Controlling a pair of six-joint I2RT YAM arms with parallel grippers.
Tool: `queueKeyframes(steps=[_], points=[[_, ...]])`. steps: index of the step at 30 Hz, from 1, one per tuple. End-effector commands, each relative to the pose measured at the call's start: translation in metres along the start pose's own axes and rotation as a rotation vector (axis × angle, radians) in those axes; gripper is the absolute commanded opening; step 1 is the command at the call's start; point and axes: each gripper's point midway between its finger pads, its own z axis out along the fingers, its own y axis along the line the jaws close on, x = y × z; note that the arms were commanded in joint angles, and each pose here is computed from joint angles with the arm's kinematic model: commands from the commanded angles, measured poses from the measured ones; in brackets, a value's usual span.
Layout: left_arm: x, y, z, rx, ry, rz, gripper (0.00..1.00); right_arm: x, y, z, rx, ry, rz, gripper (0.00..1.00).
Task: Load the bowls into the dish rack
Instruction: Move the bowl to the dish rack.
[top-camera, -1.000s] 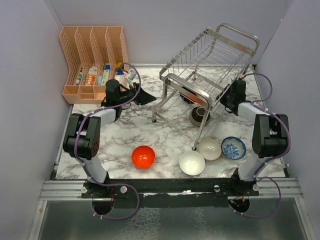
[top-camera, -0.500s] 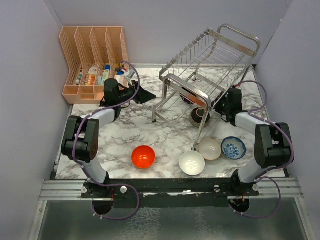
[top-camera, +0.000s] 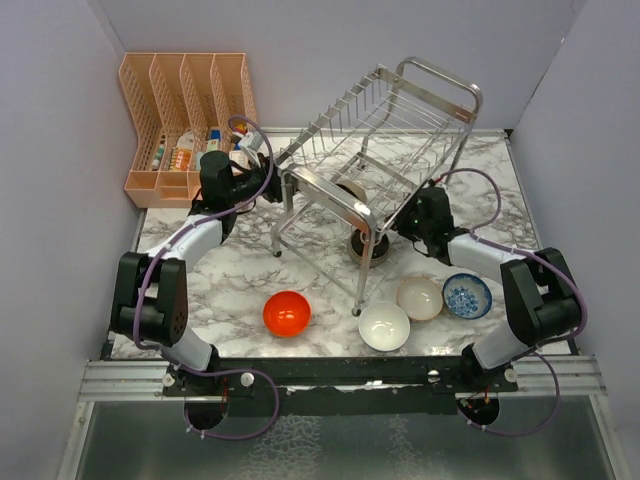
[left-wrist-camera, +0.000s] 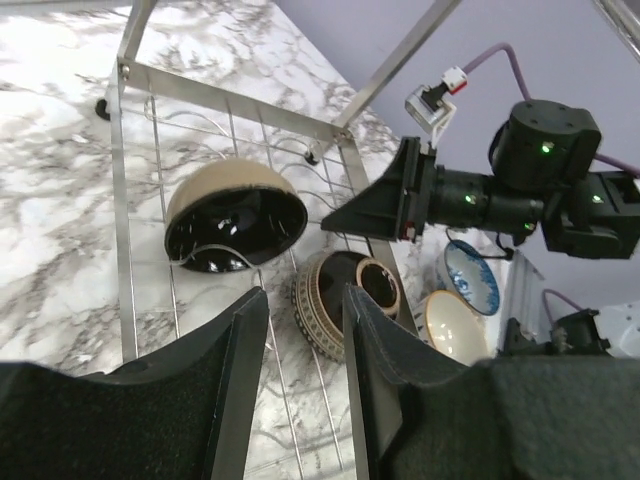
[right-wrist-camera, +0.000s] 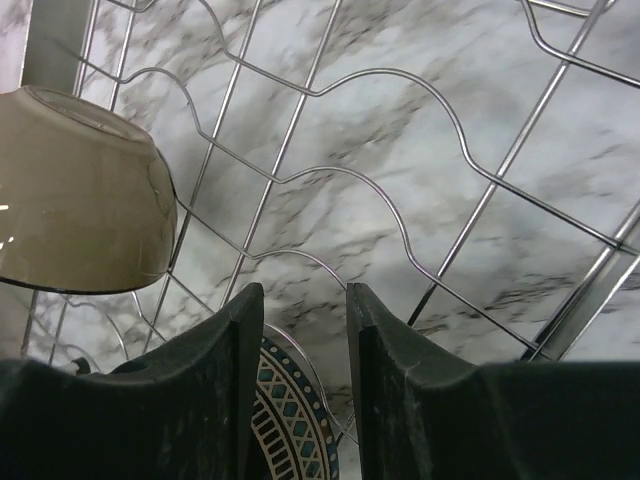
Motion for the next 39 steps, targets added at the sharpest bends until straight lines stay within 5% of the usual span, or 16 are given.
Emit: queueKeyframes(steps=[1, 14, 19, 26, 39], points=[[-0.030, 0.000, -0.009, -0.135, -0.048, 0.091, 0.40, 0.099, 0.029, -0.014, -0.067, 0.327, 0.042, 0.38], [-0.026, 0.006, -0.011, -0.163, -0.045, 0.081, 0.41, 0.017, 0.041, -0.051, -0.042, 0.025, -0.316, 0.44], [-0.021, 0.009, -0.009, -0.153, -0.042, 0.065, 0.41, 0.012, 0.057, -0.072, -0.176, -0.001, -0.461, 0.46], [-0.019, 0.010, -0.007, -0.142, -0.047, 0.051, 0.45, 0.017, 0.085, -0.091, -0.381, -0.014, -0.609, 0.77], [-0.015, 0.021, -0.008, -0.189, -0.042, 0.045, 0.68, 0.042, 0.106, -0.080, -0.495, 0.062, -0.680, 0.80]])
